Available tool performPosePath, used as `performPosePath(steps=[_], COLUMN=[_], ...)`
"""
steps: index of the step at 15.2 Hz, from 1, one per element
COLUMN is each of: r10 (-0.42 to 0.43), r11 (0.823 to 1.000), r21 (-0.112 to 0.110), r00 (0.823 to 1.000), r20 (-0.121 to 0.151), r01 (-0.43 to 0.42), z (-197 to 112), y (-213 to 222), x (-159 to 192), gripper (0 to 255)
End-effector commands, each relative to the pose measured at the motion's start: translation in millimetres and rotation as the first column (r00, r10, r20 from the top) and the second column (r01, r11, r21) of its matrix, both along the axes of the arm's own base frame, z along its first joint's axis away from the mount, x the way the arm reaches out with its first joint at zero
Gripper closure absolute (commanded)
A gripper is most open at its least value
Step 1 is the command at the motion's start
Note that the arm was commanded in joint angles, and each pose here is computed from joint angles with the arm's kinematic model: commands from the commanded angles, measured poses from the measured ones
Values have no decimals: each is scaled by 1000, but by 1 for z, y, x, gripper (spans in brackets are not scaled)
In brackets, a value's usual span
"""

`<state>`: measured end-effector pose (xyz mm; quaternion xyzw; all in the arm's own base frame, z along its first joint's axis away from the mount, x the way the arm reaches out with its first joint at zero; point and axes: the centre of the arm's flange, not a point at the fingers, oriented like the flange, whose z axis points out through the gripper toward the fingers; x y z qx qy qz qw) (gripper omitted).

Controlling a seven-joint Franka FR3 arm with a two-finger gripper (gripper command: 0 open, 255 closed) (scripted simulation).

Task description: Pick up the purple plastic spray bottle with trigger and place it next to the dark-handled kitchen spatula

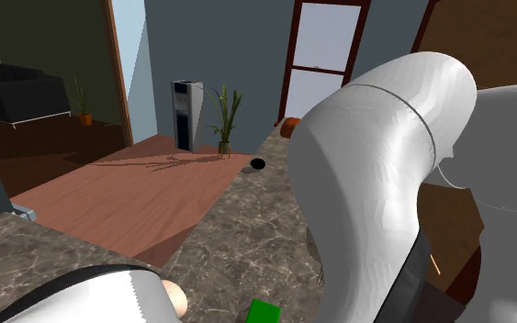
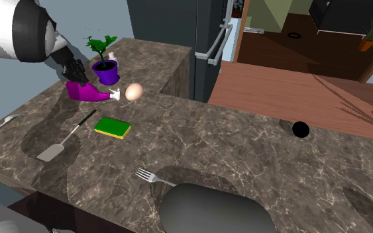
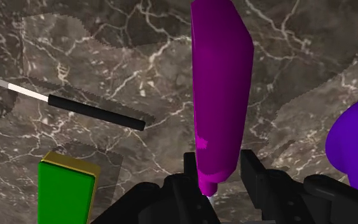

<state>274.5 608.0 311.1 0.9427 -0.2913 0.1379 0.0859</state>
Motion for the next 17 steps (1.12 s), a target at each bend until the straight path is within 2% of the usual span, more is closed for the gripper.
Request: performPosePath(steps=[1,5,6,11,15,17], r10=[0,0,0,0,0,0], r11=[1000,1000,1000,1000,1000,1000], r21=[0,0,0,0,0,0], r00=[1000,1000,1000,1000,1000,1000], r20=[0,0,0,0,0,0], r01=[0,0,0,0,0,0], z=[-1,-1,-1,-1,46,46], y=[0,0,0,0,12,12], x=[0,0,0,0,-10,-10], gripper=[255,255,0,0,0,0])
